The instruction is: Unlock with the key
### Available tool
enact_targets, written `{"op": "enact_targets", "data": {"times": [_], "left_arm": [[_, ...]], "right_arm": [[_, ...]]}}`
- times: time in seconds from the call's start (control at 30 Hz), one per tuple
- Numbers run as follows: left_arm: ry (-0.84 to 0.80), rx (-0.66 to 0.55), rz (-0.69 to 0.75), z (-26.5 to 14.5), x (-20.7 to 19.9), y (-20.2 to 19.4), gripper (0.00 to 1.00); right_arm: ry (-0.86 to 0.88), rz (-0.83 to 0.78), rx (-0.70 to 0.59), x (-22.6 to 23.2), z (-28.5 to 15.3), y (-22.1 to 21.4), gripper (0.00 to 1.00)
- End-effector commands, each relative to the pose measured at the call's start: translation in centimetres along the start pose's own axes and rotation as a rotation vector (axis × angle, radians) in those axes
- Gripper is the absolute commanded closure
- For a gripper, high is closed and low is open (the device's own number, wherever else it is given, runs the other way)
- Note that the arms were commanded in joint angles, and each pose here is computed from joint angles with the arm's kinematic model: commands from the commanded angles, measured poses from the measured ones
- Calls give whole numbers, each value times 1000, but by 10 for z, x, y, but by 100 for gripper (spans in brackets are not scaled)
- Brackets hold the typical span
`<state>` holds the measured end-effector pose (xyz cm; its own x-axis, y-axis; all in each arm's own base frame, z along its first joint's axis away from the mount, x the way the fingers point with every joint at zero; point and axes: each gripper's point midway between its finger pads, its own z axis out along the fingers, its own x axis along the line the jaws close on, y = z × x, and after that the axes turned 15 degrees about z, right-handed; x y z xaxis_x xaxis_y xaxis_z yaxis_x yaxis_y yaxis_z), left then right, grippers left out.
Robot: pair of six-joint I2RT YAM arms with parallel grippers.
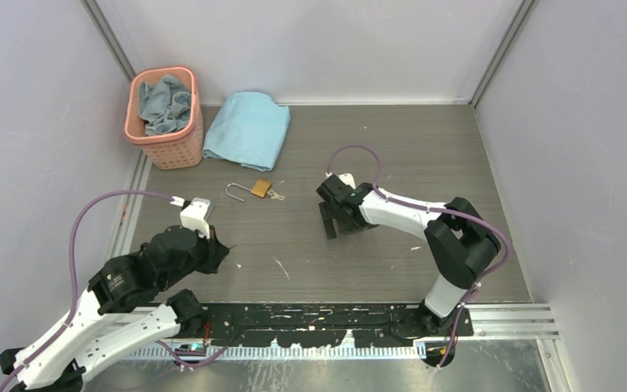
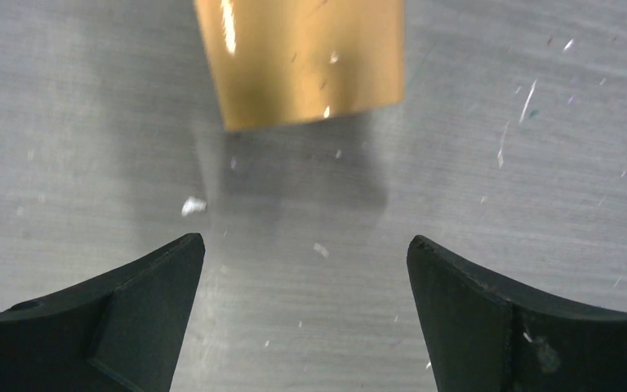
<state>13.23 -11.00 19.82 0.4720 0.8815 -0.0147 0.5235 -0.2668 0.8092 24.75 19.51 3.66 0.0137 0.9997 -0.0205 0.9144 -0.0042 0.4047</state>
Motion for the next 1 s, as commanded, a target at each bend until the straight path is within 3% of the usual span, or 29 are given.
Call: {"op": "enact_targets", "data": {"times": [0.0,0.17,0.53,0.97], "left_arm": [[-23,-64,-11,-1,-4,15,100],[-29,-73,-12,-2,-5,16,100],[-38,-85,-7,-2,-6,17,100],[-48,-98,-5,-3,-7,18,100]], "right_arm": [[57,61,-146,10,6,60,0],[140,92,-89,17,21,71,5],[118,53,-4,24,51,73,15],[108,308,-3,37,56,90,5]]}}
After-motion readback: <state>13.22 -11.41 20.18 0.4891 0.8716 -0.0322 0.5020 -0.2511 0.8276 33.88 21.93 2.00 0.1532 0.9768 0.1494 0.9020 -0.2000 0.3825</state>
